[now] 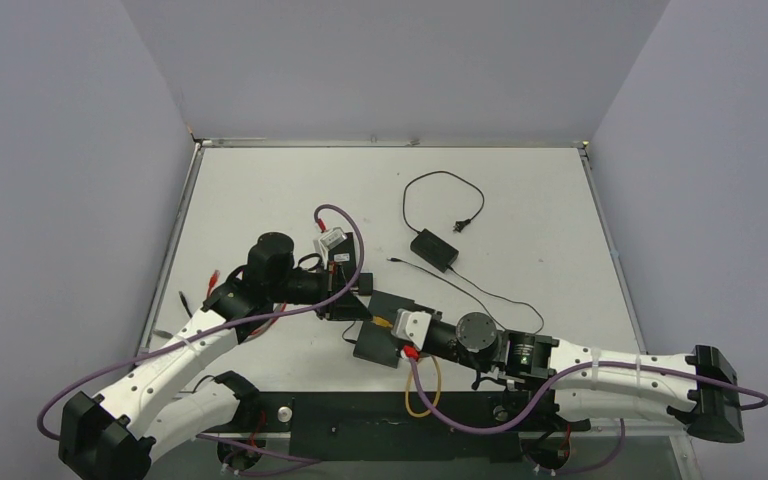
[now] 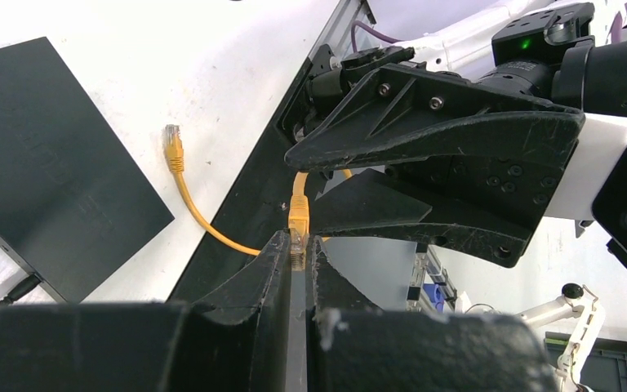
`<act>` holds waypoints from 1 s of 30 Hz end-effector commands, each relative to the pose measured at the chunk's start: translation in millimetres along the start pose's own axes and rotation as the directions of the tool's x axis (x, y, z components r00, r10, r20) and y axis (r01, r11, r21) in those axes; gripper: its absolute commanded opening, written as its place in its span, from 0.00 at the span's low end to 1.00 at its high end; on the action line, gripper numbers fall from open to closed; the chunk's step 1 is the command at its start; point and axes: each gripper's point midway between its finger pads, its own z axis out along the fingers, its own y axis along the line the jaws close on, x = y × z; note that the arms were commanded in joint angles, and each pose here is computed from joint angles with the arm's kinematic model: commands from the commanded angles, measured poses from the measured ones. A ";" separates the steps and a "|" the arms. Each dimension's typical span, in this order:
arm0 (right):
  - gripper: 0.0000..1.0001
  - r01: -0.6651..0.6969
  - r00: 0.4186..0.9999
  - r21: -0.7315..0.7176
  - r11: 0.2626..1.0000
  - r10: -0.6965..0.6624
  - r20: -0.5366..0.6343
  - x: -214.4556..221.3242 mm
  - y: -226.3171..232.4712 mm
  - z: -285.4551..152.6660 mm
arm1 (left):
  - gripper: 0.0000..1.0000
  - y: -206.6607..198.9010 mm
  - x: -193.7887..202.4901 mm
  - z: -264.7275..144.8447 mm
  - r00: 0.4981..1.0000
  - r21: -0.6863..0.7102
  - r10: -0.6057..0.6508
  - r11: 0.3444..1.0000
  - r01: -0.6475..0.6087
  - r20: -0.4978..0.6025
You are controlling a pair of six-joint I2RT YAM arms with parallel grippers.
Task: Insert the plug into the switch port
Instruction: Pick up the connector from the center of the board.
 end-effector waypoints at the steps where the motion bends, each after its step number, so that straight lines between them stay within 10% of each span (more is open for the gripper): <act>1: 0.34 -0.005 0.997 0.002 1.000 0.005 0.079 -20.1 -1.5 4.3 | 0.00 -13.2 -6.7 -3.2 0.998 0.058 0.050 0.997 -0.051 0.028; 18: 0.00 -0.009 0.998 -0.011 1.000 0.009 0.064 -17.6 1.5 5.0 | 0.00 -11.3 -8.9 -2.3 0.999 0.063 0.026 0.998 -0.029 0.042; 23: 0.00 -0.035 0.996 0.040 0.999 0.031 0.089 -27.3 -11.0 -5.9 | 0.28 1.1 -29.1 -12.8 0.988 -0.011 0.031 1.000 -0.029 0.154; 30: 0.00 -0.073 0.983 0.044 0.996 0.065 0.169 -64.7 -21.6 -34.3 | 0.40 17.2 -61.9 -39.9 0.931 -0.171 0.082 0.985 -0.022 0.356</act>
